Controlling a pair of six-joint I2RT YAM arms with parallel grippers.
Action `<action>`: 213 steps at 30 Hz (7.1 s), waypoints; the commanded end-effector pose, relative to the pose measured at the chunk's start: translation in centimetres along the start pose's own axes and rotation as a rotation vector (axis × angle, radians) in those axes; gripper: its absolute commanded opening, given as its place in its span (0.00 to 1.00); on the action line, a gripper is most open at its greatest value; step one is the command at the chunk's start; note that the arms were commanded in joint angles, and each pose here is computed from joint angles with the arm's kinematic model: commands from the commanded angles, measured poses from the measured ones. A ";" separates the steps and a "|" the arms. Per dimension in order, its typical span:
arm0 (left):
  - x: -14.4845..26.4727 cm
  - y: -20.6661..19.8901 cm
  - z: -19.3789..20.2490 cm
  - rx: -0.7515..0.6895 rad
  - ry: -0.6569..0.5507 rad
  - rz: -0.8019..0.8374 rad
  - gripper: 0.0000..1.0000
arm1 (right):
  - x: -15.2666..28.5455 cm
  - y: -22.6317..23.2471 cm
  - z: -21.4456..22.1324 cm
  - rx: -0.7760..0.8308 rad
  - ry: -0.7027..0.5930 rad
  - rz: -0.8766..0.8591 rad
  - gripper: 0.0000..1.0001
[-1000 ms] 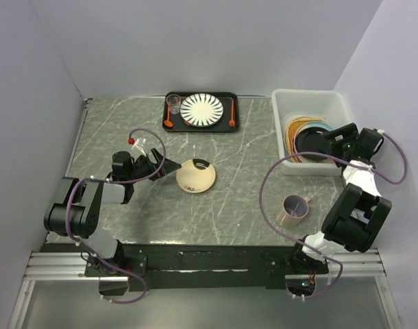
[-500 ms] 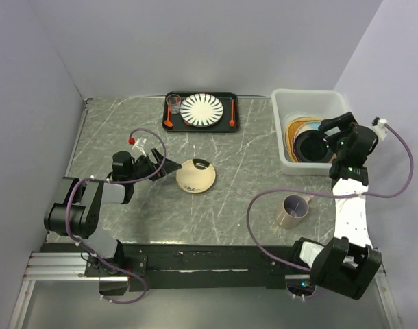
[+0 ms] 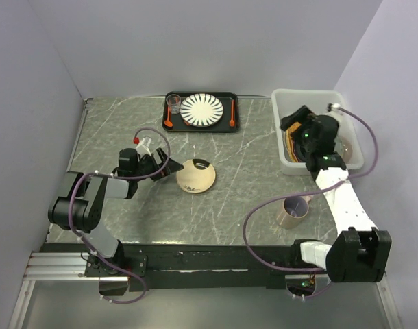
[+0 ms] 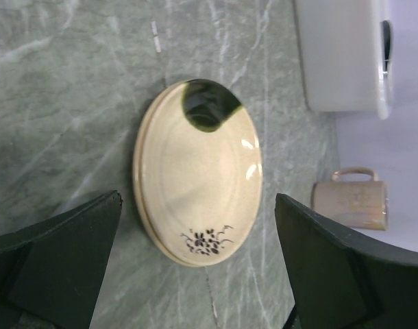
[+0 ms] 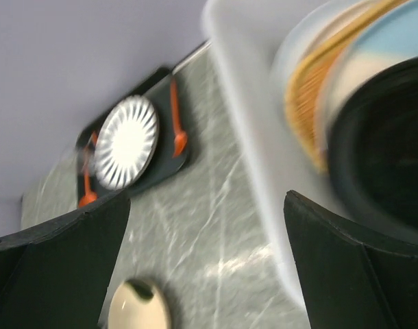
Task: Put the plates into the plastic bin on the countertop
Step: Pick up the plate at the center of the board, then place the plate in the plastic bin.
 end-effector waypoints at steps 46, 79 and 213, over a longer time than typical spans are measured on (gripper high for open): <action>-4.1 4.4 1.0 0.026 0.092 -0.160 0.01 | -1.5 15.1 26.0 0.164 0.662 -0.401 0.62; -3.8 4.2 0.9 0.010 0.086 -0.169 0.62 | -0.8 15.7 24.6 0.168 0.628 -0.429 0.00; -0.9 -1.0 0.3 -0.055 -0.022 0.013 0.99 | 1.6 -16.5 3.7 -0.362 0.061 0.246 0.04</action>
Point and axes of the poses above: each gripper's point midway between its finger pads, its own x axis back along the fingers, its own y axis along the line the jaws close on, z = x × y, the point moved 6 cm from there along x, back along the fingers, and after that the axes turned 15 degrees about x, right-handed, at the moved point
